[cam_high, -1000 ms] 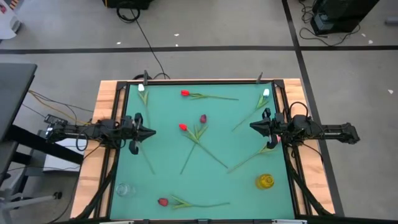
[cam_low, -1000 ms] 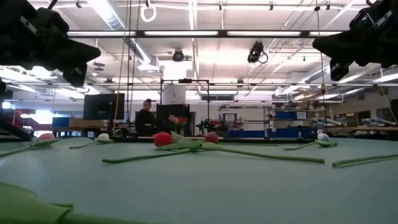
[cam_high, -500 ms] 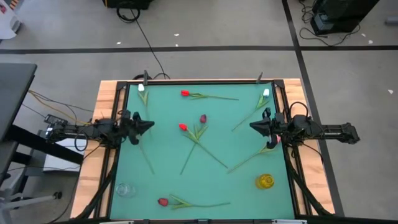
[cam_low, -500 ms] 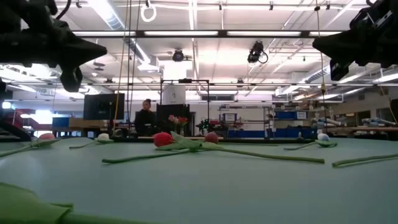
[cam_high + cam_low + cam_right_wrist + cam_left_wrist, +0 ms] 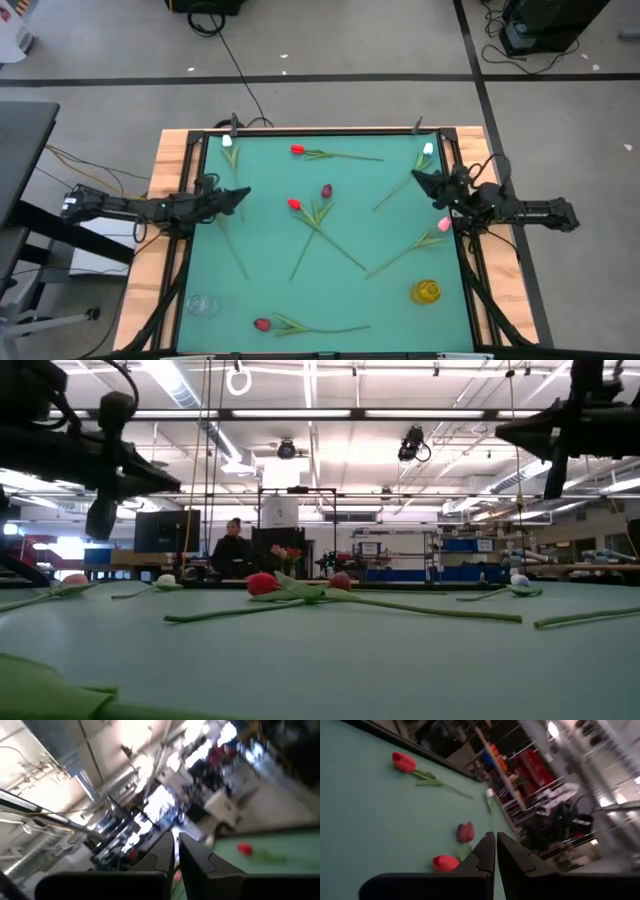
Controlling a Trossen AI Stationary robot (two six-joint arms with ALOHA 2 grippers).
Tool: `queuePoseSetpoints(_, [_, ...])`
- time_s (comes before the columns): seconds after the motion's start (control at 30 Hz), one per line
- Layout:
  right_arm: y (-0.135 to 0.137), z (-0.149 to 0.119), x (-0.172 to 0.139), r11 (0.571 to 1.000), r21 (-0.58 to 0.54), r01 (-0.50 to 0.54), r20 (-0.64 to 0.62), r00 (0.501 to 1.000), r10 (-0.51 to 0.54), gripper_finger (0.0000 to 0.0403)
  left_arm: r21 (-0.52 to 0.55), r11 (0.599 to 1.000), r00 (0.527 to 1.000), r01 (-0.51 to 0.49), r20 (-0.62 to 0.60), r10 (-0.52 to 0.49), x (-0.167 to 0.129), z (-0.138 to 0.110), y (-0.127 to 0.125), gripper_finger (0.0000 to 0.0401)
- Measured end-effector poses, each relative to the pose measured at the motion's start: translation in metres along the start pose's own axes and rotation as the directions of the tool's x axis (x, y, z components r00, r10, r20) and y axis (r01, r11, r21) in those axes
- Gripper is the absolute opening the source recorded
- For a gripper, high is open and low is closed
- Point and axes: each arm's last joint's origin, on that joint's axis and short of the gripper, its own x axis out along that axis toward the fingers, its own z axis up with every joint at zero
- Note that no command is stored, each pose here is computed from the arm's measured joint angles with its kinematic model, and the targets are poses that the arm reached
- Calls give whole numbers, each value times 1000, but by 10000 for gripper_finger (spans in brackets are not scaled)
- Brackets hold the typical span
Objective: Sort flowers into vase by color
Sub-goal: Put the left white flower into the transparent vase
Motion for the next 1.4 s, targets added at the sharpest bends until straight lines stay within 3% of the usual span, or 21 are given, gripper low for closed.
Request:
queuePoseSetpoints(0.17, [-7, -15, 2, 990, 132, 46, -199, 980, -19, 34, 24, 999, 999, -29, -21, 29, 7, 5, -20, 25])
queuePoseSetpoints(0.33, [-12, -24, 6, 956, 252, 150, -277, 958, -77, 21, 83, 993, 994, -87, -57, 91, 14, 8, -33, 25])
queuePoseSetpoints(0.5, [-13, -31, 11, 929, 301, 214, -367, 925, -94, 7, 32, 981, 977, -193, -86, 195, 21, 10, -38, 25])
queuePoseSetpoints(0.67, [-3, -29, 21, 924, 289, 251, -423, 899, -112, 11, 52, 958, 942, -281, -178, 286, 29, 19, -45, 25])
queuePoseSetpoints(0.83, [1, -31, 31, 919, 267, 291, -482, 866, -134, 12, 64, 914, 890, -400, -211, 405, 36, 30, -44, 25])
queuePoseSetpoints(0.97, [-1, -36, 35, 900, 287, 328, -564, 817, -119, 12, 53, 852, 814, -520, -270, 514, 40, 32, -28, 25])
queuePoseSetpoints(1.1, [-4, -39, 37, 886, 291, 360, -582, 802, -135, 12, 68, 793, 749, -606, -286, 597, 50, 35, -14, 31])
queuePoseSetpoints(1.23, [-6, -40, 38, 855, 328, 401, -579, 801, -154, 12, 73, 755, 709, -651, -296, 640, 62, 37, -3, 71])
queuePoseSetpoints(1.4, [-5, -41, 38, 849, 339, 406, -598, 790, -139, 13, 78, 673, 626, -735, -303, 719, 66, 41, 14, 146])
